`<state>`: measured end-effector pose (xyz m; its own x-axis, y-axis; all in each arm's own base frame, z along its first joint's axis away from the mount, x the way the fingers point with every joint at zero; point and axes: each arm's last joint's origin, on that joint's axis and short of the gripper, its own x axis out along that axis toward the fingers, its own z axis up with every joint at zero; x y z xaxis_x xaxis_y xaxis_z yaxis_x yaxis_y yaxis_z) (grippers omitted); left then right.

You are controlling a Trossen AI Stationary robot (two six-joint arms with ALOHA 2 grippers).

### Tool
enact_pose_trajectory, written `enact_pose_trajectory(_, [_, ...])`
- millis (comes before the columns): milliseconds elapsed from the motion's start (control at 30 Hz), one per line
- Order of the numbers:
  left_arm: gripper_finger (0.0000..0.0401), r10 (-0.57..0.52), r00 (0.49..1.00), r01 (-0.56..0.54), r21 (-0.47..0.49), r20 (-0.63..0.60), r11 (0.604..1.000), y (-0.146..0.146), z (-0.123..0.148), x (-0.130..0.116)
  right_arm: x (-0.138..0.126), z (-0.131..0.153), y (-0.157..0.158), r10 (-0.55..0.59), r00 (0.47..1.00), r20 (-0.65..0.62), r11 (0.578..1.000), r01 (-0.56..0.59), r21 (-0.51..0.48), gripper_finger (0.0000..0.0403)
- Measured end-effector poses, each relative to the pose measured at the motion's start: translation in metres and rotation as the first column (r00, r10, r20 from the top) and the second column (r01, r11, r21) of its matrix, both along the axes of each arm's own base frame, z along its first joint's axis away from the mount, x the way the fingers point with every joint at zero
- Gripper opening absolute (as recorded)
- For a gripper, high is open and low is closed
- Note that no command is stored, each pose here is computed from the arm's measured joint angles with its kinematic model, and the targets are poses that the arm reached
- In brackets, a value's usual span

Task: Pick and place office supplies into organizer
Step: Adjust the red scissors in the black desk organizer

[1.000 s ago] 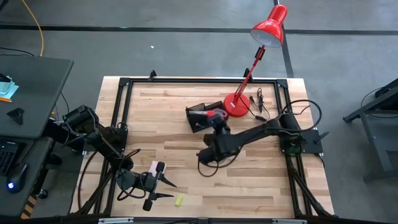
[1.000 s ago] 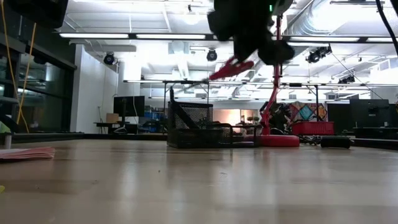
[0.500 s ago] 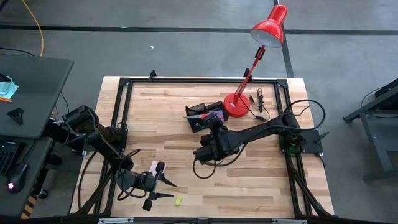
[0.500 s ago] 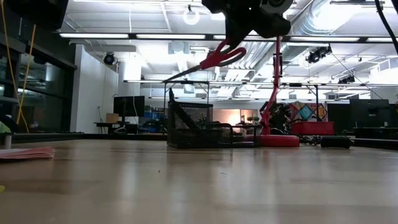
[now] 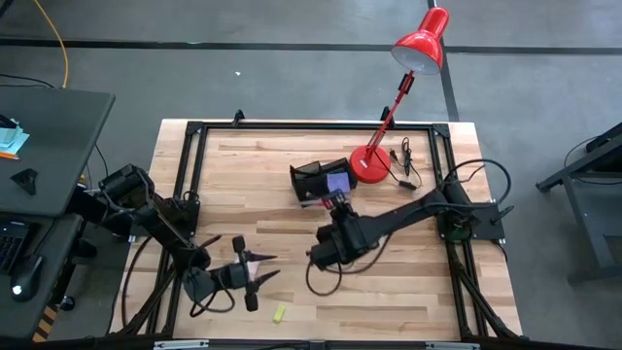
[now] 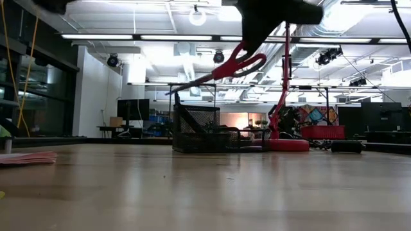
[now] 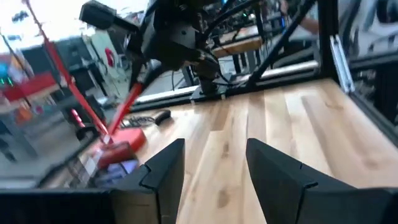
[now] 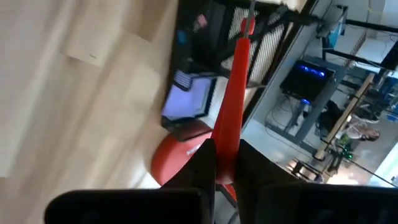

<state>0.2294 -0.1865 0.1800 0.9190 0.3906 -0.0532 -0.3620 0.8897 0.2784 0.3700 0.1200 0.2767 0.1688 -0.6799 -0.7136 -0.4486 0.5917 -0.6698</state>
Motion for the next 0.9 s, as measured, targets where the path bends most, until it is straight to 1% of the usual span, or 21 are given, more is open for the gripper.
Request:
enact_pose_trajectory(67, [0.0161,0.016,0.999,-0.015,0.035,-0.03,0.999,0.001,0.003,0.008,-0.004,0.0,0.012,0.01,1.0,0.017,1.0,-0.01,0.012,0.0014])
enact_pose_trajectory(167, [0.0161,0.054,0.997,-0.052,0.033,-0.063,0.998,0.009,0.008,0.023,-0.012,-0.001,0.031,0.015,0.999,0.039,0.998,-0.017,0.053,0.0013])
enact_pose_trajectory(300, [0.0161,0.037,0.992,-0.039,-0.018,-0.117,0.999,0.022,0.014,0.046,-0.023,-0.001,0.056,0.028,0.997,0.073,0.996,-0.035,0.088,0.0011])
enact_pose_trajectory(433, [0.0161,-0.025,0.979,0.005,-0.098,-0.202,0.995,0.039,0.021,0.067,-0.034,-0.001,0.075,0.048,0.994,0.1,0.993,-0.058,0.099,0.0012])
enact_pose_trajectory(500, [0.0161,-0.066,0.969,0.033,-0.14,-0.238,0.99,0.046,0.025,0.076,-0.037,-0.001,0.08,0.053,0.993,0.109,0.993,-0.064,0.102,0.0012])
enact_pose_trajectory(567, [0.0161,-0.083,0.967,0.041,-0.176,-0.241,0.984,0.053,0.031,0.083,-0.039,-0.001,0.083,0.05,0.992,0.117,0.992,-0.062,0.108,0.0011])
enact_pose_trajectory(767, [0.0161,-0.082,0.966,0.034,-0.193,-0.246,0.981,0.066,0.039,0.094,-0.041,-0.001,0.087,0.05,0.992,0.12,0.991,-0.064,0.117,0.0012])
enact_pose_trajectory(900, [0.0161,-0.095,0.964,0.038,-0.221,-0.25,0.975,0.076,0.037,0.1,-0.041,-0.001,0.087,0.048,0.991,0.122,0.991,-0.063,0.119,0.0011])
